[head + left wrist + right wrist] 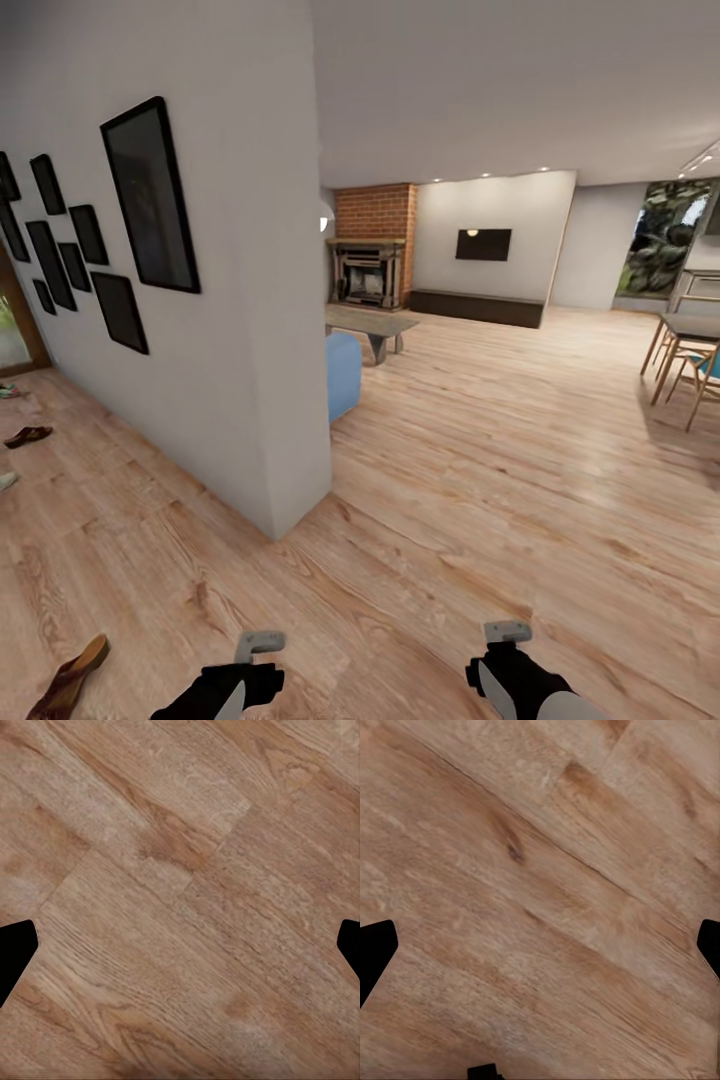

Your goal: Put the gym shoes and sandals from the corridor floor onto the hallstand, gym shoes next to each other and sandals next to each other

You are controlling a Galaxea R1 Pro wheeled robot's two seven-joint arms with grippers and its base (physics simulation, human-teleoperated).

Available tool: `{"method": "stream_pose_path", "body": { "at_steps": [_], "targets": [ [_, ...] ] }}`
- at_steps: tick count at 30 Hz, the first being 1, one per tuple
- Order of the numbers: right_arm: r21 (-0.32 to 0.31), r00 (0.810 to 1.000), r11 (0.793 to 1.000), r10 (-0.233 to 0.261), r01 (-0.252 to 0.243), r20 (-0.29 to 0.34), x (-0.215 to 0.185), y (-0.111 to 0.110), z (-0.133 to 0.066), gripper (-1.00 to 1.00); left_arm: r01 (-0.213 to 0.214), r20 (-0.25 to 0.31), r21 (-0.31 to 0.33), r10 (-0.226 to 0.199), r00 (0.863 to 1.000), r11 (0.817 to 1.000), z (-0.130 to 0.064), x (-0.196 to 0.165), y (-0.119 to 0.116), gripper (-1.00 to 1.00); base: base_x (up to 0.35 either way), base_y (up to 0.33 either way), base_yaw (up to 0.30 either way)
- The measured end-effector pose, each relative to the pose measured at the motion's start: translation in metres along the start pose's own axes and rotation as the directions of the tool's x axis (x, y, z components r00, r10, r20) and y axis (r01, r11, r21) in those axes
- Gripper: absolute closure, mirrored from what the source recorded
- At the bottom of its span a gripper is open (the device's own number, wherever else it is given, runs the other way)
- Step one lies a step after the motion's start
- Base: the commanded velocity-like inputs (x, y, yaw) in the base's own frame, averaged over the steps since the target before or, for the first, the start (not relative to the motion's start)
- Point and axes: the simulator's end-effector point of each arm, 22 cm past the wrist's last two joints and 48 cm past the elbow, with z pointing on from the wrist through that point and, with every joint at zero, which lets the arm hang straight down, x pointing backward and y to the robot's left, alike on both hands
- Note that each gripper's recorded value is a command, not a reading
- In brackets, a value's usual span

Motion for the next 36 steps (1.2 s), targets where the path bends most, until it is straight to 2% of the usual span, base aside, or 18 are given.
{"method": "stream_pose_path", "body": {
  "at_steps": [4, 8, 17, 36],
  "targets": [
    [0.007, 0.999, 0.999, -0.050, 0.050, 0.011, -0.002, 0.002, 0.000, -1.00, 0.006, 0.031, 0.002, -0.006, 1.000, 1.000, -0.002, -0.015, -0.001, -1.00, 0.000, 0.000, 0.253],
    [0.010, 0.997, 0.997, -0.079, 0.078, 0.015, -0.001, 0.003, 0.002, -1.00, 0.013, 0.047, 0.002, -0.013, 0.999, 1.000, -0.001, -0.022, 0.000, -1.00, 0.000, 0.000, 0.253],
    [0.011, 0.995, 0.995, -0.097, 0.097, 0.012, 0.008, 0.008, 0.018, -1.00, 0.020, 0.051, 0.001, -0.020, 0.999, 1.000, 0.013, -0.016, 0.002, -1.00, 0.000, 0.000, 0.253],
    [0.009, 0.995, 0.995, -0.104, 0.104, -0.001, 0.029, 0.019, 0.051, -1.00, 0.051, 0.037, -0.003, -0.051, 0.998, 0.999, 0.046, 0.008, 0.008, -1.00, 0.000, 0.000, 0.254]
  ]
}}
